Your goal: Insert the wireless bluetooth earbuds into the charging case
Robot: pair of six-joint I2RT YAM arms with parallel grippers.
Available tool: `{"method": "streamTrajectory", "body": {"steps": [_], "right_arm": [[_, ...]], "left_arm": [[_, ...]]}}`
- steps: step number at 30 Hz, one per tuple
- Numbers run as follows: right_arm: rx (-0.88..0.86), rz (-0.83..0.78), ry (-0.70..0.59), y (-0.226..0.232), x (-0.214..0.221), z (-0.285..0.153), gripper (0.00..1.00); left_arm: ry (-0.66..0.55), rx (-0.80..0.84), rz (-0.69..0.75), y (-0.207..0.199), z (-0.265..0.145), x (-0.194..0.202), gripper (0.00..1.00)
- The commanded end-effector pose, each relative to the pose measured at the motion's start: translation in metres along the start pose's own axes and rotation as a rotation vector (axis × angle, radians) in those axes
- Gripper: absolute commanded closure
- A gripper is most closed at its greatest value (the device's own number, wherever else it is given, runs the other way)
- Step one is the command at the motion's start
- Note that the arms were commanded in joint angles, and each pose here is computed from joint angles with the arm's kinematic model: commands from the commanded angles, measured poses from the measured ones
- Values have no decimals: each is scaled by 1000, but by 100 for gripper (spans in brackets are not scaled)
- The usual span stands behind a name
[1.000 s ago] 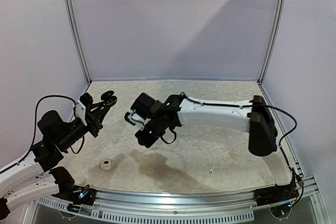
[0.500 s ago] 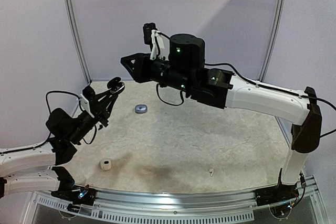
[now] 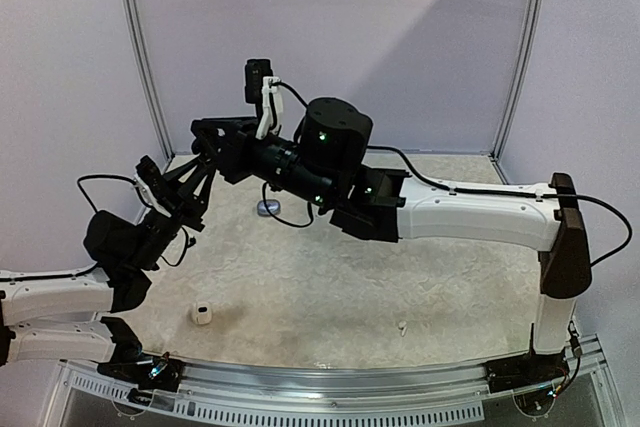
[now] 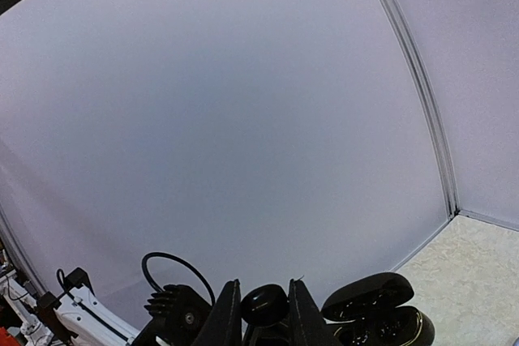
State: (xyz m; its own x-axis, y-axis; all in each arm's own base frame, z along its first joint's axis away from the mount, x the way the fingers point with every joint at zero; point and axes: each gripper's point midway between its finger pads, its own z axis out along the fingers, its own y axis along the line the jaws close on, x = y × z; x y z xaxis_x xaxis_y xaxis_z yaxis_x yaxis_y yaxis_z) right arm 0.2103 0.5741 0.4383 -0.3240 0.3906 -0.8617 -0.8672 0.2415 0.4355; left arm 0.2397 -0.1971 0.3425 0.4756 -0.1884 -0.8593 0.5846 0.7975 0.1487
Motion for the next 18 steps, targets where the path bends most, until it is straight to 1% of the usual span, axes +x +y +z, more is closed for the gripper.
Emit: {"method": "streamTrajectory", "body": {"steps": [1, 9, 18], "right_arm": [[-15, -4, -6, -4, 16, 7, 100], [24, 3, 3, -18, 33, 12, 100], [65, 3, -2, -29, 38, 11, 100]], "left_arm": [[-28, 20, -13, -6, -5, -5, 100], [-20, 27, 5, -8, -4, -3, 100], [-21, 27, 14, -8, -5, -3, 100]]}}
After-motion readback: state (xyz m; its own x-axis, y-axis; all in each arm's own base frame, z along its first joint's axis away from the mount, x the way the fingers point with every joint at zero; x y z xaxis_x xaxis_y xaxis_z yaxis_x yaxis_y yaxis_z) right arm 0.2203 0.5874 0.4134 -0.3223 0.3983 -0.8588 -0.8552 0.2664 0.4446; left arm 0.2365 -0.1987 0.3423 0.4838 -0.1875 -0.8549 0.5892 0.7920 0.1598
